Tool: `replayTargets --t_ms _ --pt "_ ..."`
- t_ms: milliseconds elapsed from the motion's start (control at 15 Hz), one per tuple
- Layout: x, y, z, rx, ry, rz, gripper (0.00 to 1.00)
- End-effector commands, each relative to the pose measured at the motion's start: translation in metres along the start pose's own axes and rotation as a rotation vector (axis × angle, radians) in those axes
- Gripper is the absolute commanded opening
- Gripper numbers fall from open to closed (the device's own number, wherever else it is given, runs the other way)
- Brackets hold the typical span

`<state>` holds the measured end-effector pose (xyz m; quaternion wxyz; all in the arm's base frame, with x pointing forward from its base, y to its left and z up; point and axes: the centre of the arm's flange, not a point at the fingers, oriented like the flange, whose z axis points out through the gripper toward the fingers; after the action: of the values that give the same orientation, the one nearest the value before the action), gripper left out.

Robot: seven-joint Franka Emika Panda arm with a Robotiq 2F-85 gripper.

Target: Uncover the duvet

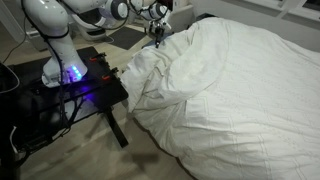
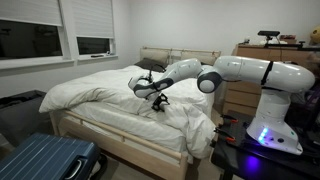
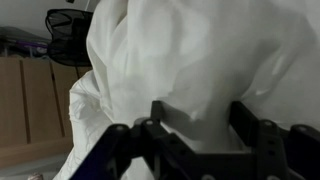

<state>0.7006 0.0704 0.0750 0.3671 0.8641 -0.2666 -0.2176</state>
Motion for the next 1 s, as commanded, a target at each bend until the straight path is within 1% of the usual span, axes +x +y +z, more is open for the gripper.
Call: replayTargets --t_ms 0,200,267,400,533,733,933 --pt "-0.035 0.041 0.056 0.001 -0.034 0.060 0.42" --pt "-0.028 0.046 0.065 0.007 -0.045 0.105 0.21" --pt "-0.026 0.050 0.065 0.027 -0.042 0.127 0.12" --pt "-0.019 0.059 0.060 0.088 -0.022 0.164 0.01" --pt "-0.010 0.070 0.048 0.169 0.007 0.197 0.00" --pt "0.011 0.092 0.022 0.290 0.050 0.209 0.01" --pt "0.037 0.126 -0.010 0.409 0.073 0.208 0.01"
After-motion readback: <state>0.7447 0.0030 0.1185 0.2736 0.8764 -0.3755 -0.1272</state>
